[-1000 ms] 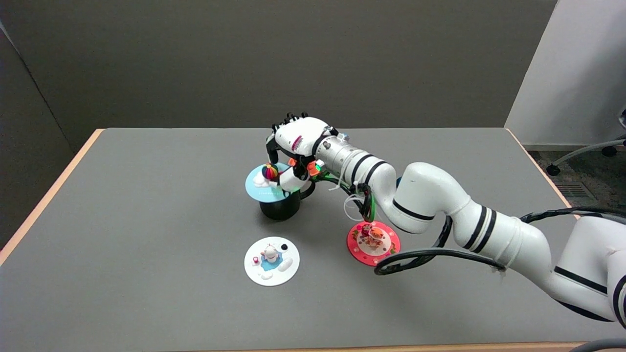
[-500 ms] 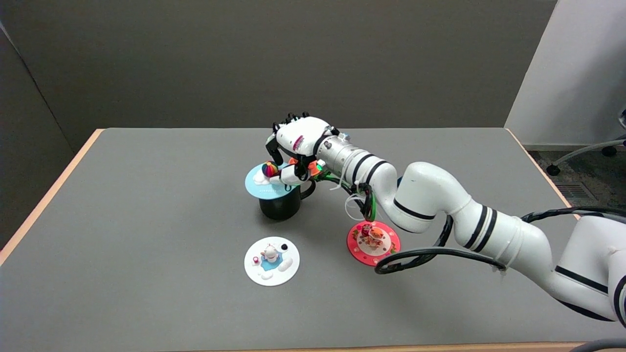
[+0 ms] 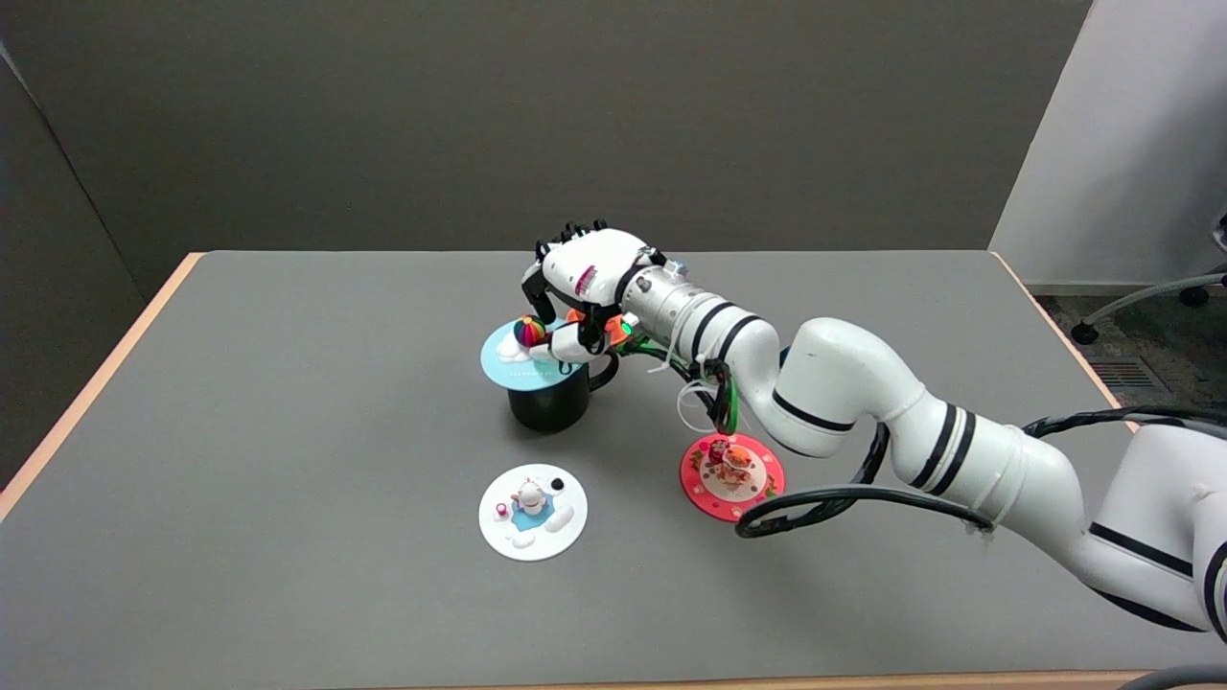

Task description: Place the cup lid with blue sky onto the cup.

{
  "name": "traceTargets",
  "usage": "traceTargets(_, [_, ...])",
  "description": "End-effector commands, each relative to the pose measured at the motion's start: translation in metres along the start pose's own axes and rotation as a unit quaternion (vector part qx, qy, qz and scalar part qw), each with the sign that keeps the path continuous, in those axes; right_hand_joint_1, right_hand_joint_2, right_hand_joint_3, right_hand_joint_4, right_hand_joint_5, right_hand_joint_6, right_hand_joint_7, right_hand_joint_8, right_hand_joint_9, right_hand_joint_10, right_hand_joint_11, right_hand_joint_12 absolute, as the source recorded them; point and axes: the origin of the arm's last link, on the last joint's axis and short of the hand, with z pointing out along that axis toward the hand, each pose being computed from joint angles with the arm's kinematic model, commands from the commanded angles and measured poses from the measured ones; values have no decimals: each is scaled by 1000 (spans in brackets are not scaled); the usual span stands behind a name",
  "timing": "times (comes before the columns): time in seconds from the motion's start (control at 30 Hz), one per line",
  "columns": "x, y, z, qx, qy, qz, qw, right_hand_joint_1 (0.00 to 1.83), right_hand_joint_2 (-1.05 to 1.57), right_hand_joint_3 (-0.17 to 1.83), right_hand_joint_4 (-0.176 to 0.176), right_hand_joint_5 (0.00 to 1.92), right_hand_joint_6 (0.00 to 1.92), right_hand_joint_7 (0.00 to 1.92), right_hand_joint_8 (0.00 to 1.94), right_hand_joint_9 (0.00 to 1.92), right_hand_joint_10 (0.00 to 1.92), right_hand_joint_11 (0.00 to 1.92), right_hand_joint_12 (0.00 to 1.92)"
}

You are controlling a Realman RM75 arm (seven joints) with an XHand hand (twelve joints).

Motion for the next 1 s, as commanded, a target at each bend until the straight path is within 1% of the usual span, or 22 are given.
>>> traceTargets(0.03, [-1, -1, -3, 3, -3, 13, 1000, 955, 1155, 226, 37, 710, 1407, 386, 938, 366, 754, 295, 202])
traceTargets(0.07, [-1, -1, -3, 3, -3, 13, 1000, 869, 948, 506, -17, 719, 913, 427, 872, 375, 705, 301, 187])
traceTargets(0.1, [-1, -1, -3, 4, -3, 13, 1000, 818, 808, 688, -59, 738, 562, 477, 792, 383, 665, 303, 178])
traceTargets(0.17, [-1, -1, -4, 4, -3, 13, 1000, 830, 790, 700, -82, 768, 460, 533, 702, 388, 646, 299, 180])
traceTargets(0.27, [-1, 0, -4, 3, -2, 12, 1000, 861, 723, 783, -123, 790, 315, 633, 541, 388, 615, 304, 155])
traceTargets(0.33, [0, 0, -4, 3, -2, 12, 1000, 866, 705, 802, -134, 777, 268, 674, 466, 395, 588, 297, 159])
traceTargets(0.47, [-1, 0, -5, 5, -1, 12, 1000, 869, 685, 820, -136, 769, 248, 703, 402, 403, 552, 292, 163])
traceTargets(0.7, [7, -6, -6, 16, 4, 28, 999, 872, 678, 824, -137, 769, 242, 720, 391, 412, 528, 290, 164])
traceTargets(1.0, [16, -13, -9, 30, 17, 37, 999, 877, 681, 820, -142, 771, 238, 753, 426, 429, 533, 292, 164])
